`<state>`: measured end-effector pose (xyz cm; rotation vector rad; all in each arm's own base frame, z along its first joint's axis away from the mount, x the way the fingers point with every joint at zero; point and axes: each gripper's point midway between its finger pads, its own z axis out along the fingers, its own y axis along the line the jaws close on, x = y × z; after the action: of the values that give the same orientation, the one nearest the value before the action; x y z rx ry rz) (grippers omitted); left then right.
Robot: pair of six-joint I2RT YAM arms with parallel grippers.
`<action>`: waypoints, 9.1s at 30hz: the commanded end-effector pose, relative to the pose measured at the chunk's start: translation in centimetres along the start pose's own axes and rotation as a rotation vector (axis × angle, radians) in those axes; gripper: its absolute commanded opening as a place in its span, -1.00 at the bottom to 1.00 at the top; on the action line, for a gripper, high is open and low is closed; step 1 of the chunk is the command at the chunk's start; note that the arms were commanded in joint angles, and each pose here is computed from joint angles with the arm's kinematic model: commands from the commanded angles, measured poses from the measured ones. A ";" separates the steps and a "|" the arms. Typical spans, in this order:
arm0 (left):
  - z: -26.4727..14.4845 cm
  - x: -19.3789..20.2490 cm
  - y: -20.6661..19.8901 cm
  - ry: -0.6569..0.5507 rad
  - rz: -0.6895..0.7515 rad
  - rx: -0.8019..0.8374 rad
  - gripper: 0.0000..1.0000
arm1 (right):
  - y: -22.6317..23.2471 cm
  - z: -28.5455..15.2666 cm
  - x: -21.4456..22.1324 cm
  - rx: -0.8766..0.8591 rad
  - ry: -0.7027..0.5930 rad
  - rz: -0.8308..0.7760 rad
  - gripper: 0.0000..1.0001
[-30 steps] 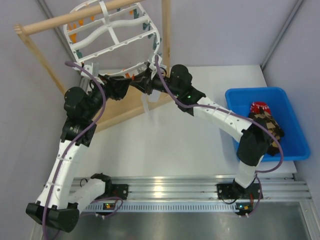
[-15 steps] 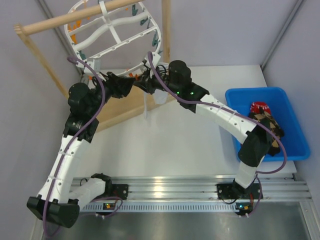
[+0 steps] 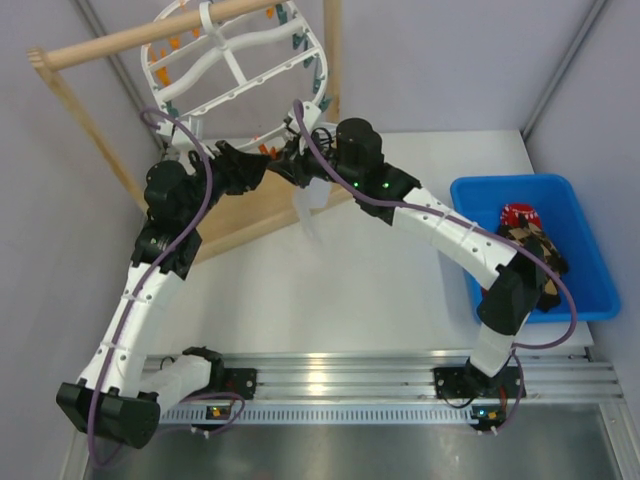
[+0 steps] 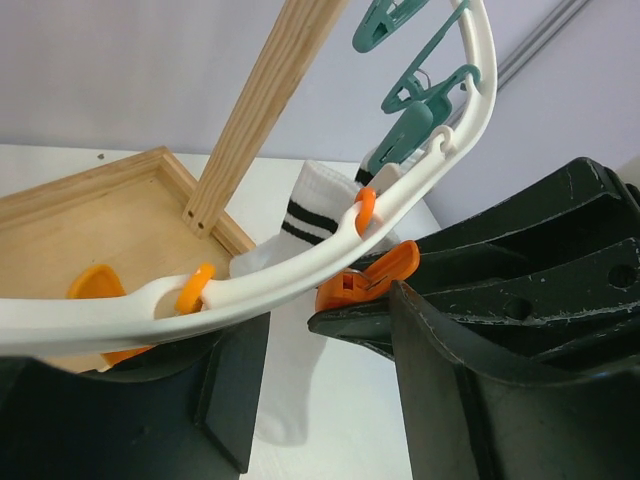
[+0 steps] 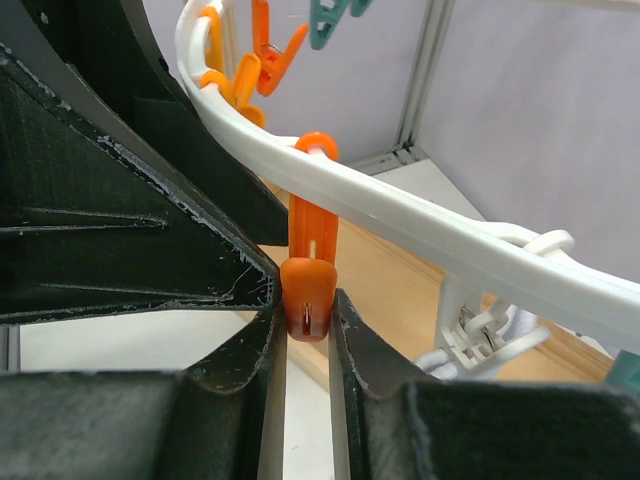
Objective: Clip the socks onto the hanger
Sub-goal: Open the clamp at the hanger, then pick up the sock from the bin.
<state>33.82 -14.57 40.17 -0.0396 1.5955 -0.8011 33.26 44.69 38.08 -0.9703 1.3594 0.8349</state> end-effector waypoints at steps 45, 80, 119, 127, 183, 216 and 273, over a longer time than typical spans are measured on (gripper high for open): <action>1.3 -4.4 -3.7 -0.207 0.082 0.109 -0.05 | 6.0 -0.6 -3.7 -0.176 -0.012 0.032 -1.00; 1.6 -3.2 -2.3 -0.139 -0.187 0.045 -1.00 | 2.2 -1.2 -4.5 -0.100 -0.211 0.100 -0.16; 1.4 -1.5 -1.5 -0.095 -0.147 0.036 -1.00 | 0.6 -0.8 -5.8 -0.059 -0.231 0.006 -1.00; 0.6 -0.5 -1.2 -0.055 0.010 0.046 -0.45 | 0.6 -1.2 -5.6 -0.079 -0.197 0.017 -1.00; 1.6 -3.6 -1.7 -0.147 -0.059 0.033 -1.00 | 1.5 -2.7 -3.0 -0.149 -0.111 -0.005 -0.40; 2.0 -0.3 -0.7 -0.063 -0.053 0.042 -1.00 | -20.4 -50.9 22.1 0.621 0.946 0.279 0.17; 2.3 2.2 0.9 0.008 -0.043 0.008 -1.00 | -27.1 -50.4 25.9 0.307 1.110 -0.056 -1.00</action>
<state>36.19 -15.47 39.46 -0.0891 1.5479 -0.8263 38.98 -14.85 9.24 -1.3243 2.4202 -0.0022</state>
